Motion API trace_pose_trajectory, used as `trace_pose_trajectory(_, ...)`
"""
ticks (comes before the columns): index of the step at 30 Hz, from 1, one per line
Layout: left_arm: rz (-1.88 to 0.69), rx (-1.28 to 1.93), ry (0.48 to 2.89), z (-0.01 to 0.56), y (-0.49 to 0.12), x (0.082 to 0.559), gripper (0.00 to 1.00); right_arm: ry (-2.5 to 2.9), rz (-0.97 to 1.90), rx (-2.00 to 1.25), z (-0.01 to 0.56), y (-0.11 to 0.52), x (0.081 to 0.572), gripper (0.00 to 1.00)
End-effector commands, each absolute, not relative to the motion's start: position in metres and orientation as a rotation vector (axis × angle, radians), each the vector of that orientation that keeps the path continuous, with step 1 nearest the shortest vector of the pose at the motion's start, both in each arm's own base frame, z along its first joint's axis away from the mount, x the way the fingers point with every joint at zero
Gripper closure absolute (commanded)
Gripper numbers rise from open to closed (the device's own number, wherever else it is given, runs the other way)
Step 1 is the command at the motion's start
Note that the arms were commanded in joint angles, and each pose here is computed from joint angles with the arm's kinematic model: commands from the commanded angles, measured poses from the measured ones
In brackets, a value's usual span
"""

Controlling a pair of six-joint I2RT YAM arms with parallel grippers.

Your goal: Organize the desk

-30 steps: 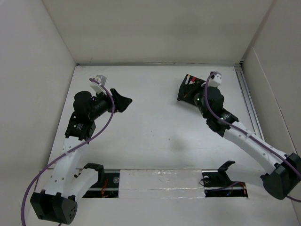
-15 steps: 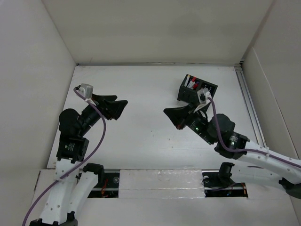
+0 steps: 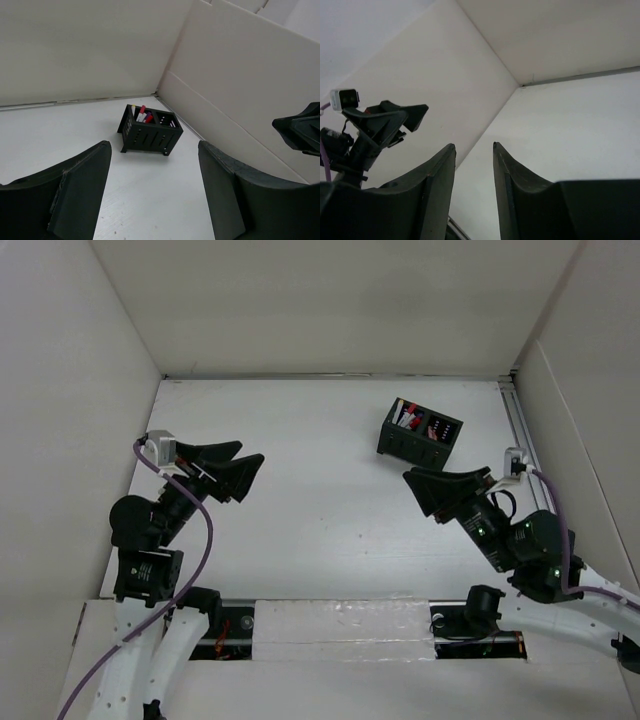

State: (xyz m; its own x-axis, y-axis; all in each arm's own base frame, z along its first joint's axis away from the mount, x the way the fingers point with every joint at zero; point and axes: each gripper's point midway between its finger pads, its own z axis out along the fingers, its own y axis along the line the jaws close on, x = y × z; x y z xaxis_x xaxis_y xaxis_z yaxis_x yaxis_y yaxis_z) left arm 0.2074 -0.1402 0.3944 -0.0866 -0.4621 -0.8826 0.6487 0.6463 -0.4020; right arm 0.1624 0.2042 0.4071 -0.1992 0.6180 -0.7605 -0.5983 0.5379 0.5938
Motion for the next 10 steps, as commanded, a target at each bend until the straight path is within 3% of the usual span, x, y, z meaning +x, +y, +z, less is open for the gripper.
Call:
trace_pose_trajectory(1,-0.958,0.183,1.265,0.419,-0.139,0.197,0.34,1.409,1.066,0.105,0.396,0.190,0.168,0.58)
trace_pose_trajectory(10,-1.009,0.187,1.227,0.427,-0.143,0.192,0.34,1.429,1.034,0.136,0.386,0.187,0.173,0.56)
